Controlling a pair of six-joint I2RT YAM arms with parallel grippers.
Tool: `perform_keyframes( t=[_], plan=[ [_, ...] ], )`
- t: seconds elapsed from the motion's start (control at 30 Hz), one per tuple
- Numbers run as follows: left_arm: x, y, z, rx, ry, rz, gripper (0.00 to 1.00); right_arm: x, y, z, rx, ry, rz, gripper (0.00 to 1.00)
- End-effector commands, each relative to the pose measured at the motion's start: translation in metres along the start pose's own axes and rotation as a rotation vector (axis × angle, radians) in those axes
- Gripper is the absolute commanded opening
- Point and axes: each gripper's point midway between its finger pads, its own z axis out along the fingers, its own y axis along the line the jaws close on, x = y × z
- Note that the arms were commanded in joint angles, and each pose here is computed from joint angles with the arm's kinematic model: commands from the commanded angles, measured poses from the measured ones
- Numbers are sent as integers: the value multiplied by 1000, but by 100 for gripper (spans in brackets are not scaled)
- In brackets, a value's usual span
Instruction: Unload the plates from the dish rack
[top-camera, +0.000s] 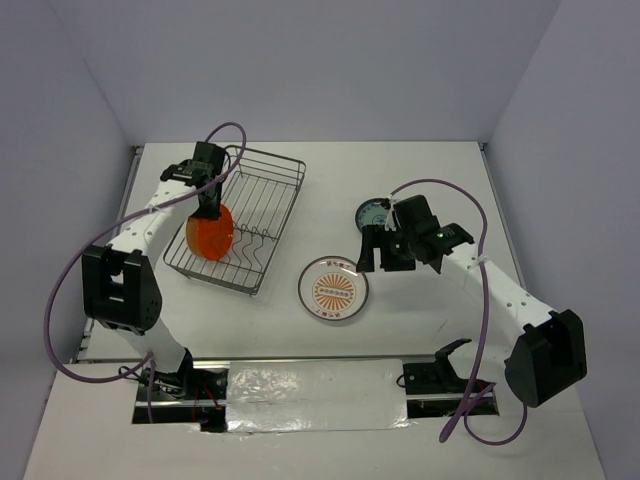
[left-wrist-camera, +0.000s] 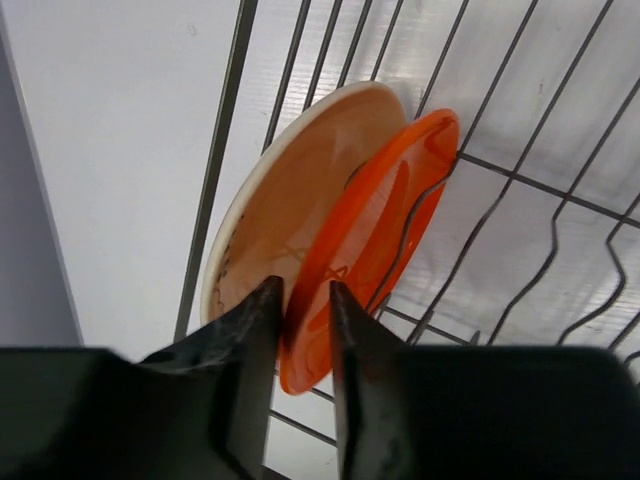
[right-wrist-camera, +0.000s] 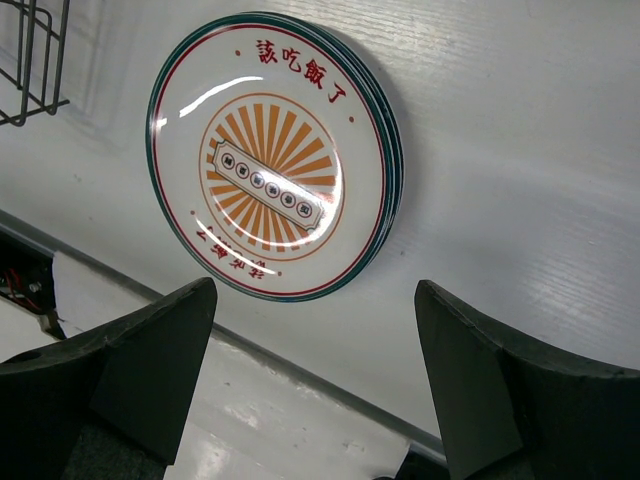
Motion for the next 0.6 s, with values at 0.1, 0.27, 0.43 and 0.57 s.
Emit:
perform_keyframes(
  t=[0.1, 0.27, 0.43, 0.57],
  plan=[
    [-8, 1, -1, 10, -6, -11, 22, -15, 9, -1, -30, -36, -17, 87],
    [-24, 14, -26, -16, -57, -22, 11, -17, 12, 0, -42, -34, -13, 87],
    [-39, 27, -59, -31, -104, -34, 0, -23, 17, -1, -60, -38, -1, 87],
    [-64, 26, -99, 45, -193, -68, 0, -37, 41, -11, -152, -65, 6, 87]
  ],
)
